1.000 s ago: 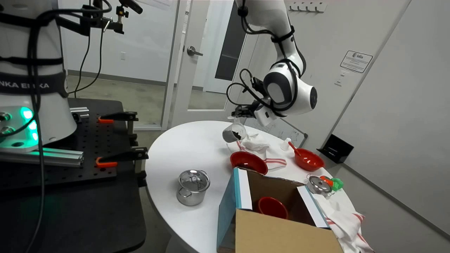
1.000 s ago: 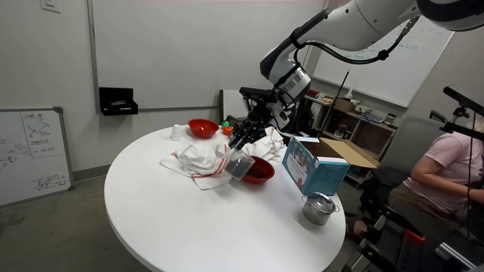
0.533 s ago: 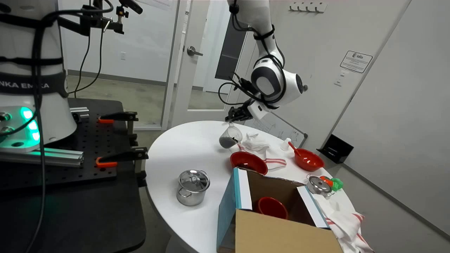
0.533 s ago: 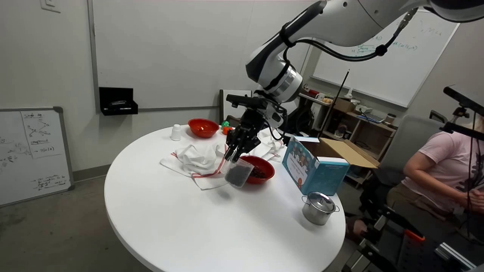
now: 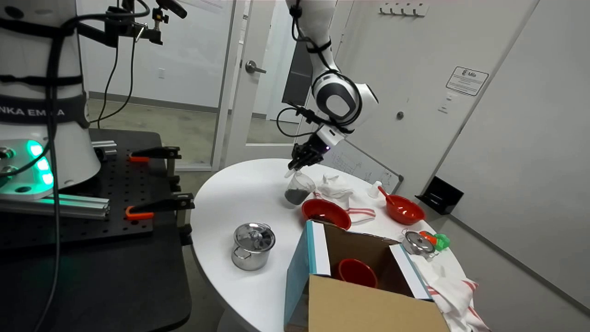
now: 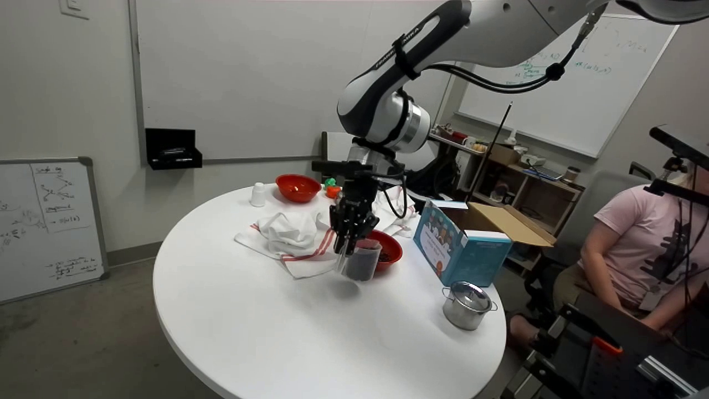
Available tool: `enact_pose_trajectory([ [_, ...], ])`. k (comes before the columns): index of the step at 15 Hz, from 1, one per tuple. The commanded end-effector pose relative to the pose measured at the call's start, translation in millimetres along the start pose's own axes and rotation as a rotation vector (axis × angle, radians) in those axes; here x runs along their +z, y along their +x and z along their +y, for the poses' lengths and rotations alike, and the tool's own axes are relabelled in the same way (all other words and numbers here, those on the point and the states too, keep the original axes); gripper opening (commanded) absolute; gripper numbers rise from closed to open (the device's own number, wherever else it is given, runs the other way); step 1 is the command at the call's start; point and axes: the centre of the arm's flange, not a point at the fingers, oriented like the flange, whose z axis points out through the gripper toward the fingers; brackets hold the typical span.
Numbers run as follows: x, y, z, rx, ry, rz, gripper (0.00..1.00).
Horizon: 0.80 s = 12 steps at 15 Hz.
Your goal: Pour some contents of the jug into the bowl
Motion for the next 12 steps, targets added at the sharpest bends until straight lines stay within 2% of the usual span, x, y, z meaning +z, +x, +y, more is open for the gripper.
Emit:
enact_pose_trajectory([
  [1,-5.6,-7.7,11.9,0.018,-0.014,0.071,0.06],
  [4,-3.9,-8.0,12.4,0.019,-0.013,0.091,0.06],
  [12,13.8,-9.3,9.8,0.011,0.019,0.060,0.06],
])
